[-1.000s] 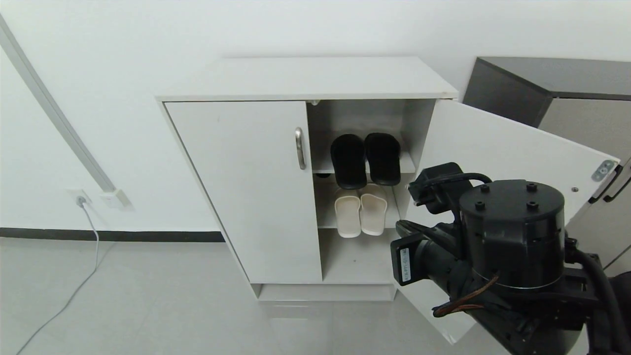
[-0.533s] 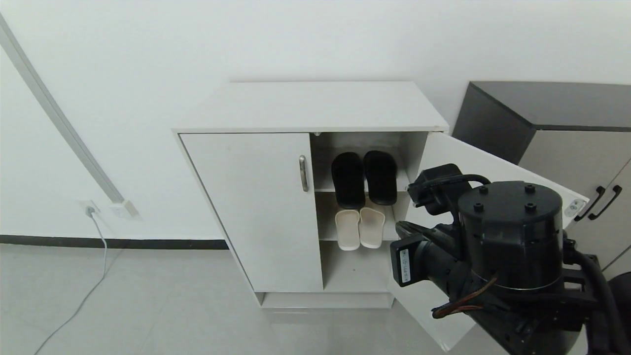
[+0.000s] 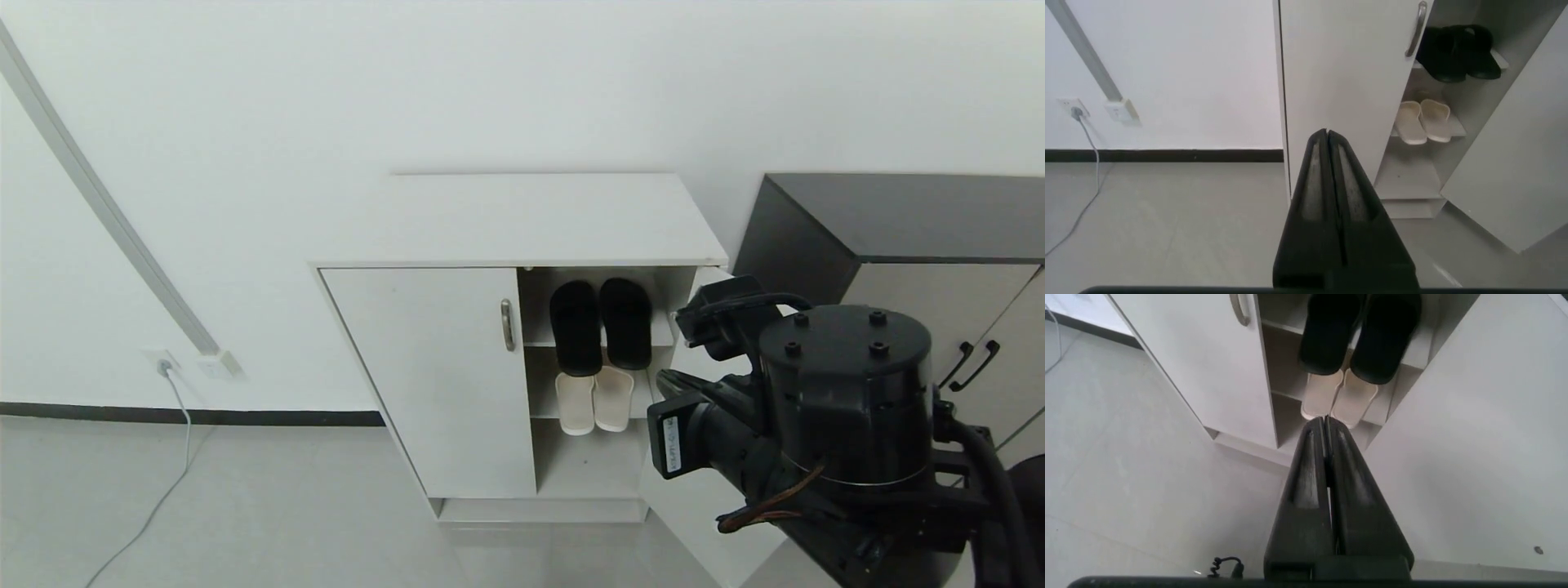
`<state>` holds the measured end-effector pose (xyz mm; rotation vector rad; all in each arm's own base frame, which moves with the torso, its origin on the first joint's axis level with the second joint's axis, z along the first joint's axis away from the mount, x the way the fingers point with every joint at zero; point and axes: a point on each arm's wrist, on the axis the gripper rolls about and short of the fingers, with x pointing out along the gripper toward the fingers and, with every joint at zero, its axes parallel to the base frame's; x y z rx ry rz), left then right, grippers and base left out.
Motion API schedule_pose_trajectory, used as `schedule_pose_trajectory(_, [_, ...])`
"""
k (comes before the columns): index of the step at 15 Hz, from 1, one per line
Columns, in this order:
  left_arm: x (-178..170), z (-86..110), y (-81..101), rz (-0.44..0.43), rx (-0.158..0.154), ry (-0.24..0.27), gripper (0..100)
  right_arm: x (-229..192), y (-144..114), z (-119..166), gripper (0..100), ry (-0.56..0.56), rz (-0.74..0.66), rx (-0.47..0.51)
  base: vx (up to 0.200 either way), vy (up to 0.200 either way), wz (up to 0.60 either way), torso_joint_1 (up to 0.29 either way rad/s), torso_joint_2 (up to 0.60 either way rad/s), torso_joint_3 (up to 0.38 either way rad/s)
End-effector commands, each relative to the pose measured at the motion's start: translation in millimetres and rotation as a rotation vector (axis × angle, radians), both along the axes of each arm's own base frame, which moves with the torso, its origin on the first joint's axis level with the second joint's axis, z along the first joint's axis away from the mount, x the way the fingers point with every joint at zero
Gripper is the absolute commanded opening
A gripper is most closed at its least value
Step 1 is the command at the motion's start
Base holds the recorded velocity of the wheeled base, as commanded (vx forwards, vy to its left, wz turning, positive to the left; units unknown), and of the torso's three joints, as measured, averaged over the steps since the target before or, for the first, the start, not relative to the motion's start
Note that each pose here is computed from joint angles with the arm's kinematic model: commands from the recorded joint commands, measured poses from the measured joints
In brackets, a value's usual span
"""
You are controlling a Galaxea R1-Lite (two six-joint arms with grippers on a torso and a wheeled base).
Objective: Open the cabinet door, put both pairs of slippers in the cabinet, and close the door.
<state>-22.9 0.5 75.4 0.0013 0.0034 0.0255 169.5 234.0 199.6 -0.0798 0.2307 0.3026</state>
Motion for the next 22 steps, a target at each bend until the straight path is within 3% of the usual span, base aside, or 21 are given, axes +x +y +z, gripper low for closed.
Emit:
schedule_pose_trajectory(1, [0.1,0.0,0.0,0.001,0.0,0.001,0,0.0,0.1,-1.4,0,0.002,0.0,-0.005,0.0,0.0,0.0,0.071,-0.16,-0.085])
schedule_pose_trajectory(12, [0.1,0.0,0.0,0.001,-0.001,0.001,0,-0.2,-0.2,-8.4,0,0.013,0.003,-0.034,0.0,0.0,0.0,0.008,-0.01,-0.01])
schedule_pose_trajectory(18, [0.1,-0.1,0.0,0.001,-0.001,0.003,0,0.6,0.1,-8.7,0,0.01,0.001,-0.036,0.0,0.0,-0.6,0.007,0.0,0.004])
schedule_pose_trajectory(22, [0.1,-0.1,0.0,0.001,-0.001,0.003,0,2.6,0.0,-5.3,0,-0.019,-0.002,-0.015,0.0,0.0,0.0,0.0,0.0,0.0])
